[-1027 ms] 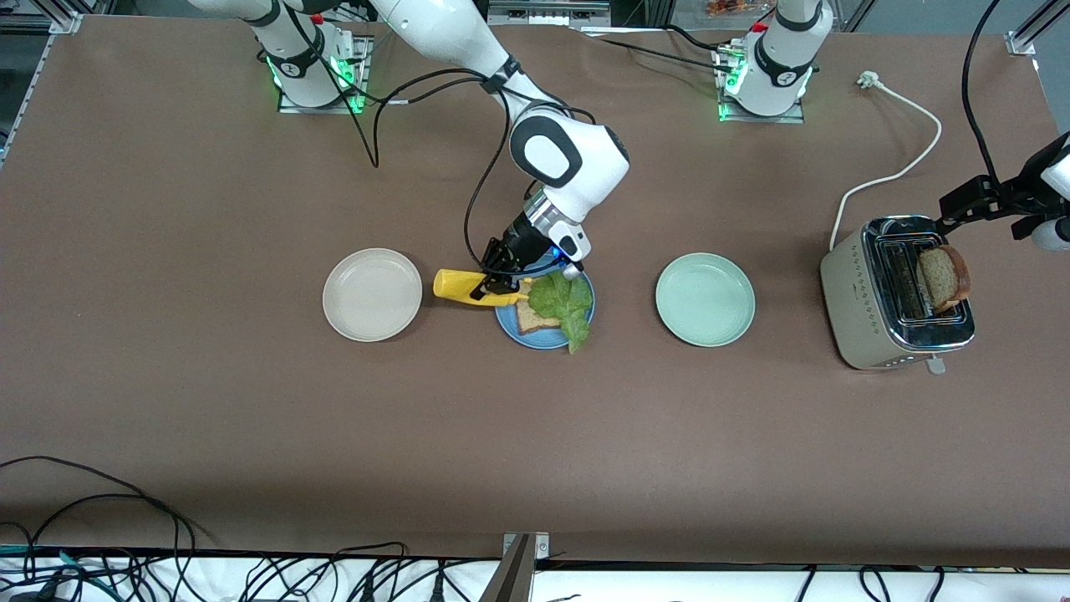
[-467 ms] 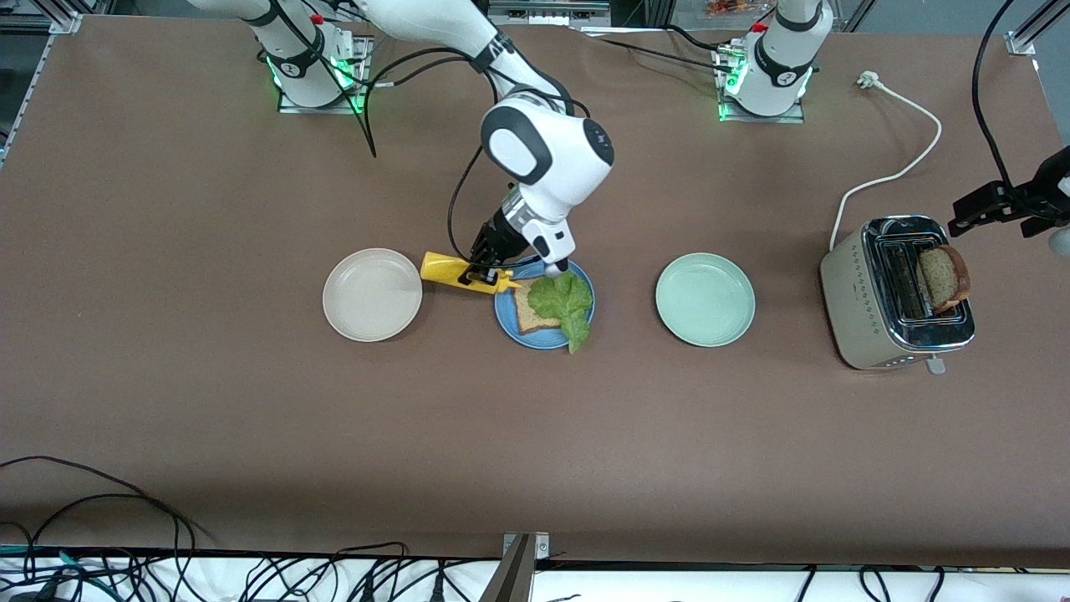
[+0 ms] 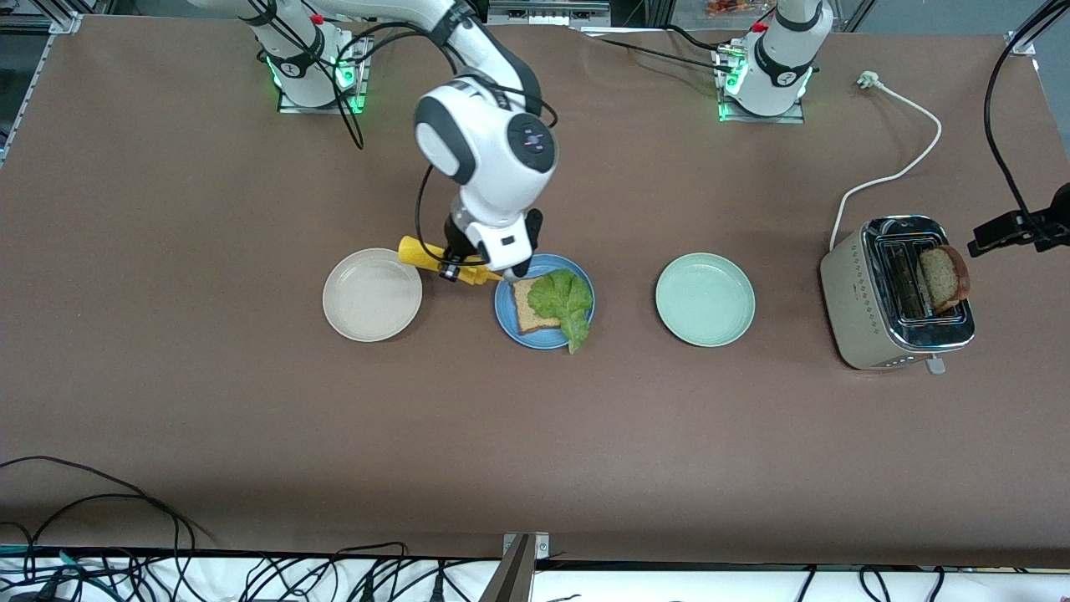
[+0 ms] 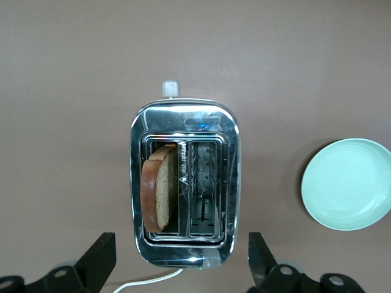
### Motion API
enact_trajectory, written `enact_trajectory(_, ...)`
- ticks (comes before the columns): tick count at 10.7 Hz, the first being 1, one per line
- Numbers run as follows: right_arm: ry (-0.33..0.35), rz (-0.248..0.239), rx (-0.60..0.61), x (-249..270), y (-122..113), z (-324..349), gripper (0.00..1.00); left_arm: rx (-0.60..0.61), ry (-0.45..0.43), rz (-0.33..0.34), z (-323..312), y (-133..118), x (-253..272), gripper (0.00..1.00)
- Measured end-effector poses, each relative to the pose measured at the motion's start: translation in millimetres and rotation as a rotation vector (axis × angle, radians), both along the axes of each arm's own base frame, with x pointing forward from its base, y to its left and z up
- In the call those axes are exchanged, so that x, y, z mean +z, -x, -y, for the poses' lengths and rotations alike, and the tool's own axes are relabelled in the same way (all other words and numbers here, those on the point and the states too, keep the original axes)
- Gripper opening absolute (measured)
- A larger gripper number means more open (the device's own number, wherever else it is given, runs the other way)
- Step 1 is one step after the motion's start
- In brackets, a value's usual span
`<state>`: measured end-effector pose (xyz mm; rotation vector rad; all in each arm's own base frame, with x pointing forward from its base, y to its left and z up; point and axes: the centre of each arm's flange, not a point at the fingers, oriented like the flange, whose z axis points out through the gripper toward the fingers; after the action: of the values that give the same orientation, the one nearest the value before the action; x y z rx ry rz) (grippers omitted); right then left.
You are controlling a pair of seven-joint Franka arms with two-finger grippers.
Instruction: Make sandwich in blue plate with both arms
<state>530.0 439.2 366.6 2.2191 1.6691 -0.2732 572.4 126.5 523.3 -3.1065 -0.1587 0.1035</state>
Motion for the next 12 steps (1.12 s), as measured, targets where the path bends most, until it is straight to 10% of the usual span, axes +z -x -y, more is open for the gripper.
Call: enact_trajectory(12, -0.751, -0.382, 0.073, 50, -97, 246, 0.06, 0.02, -0.005, -0.087, -44, 7, -134, 0.76)
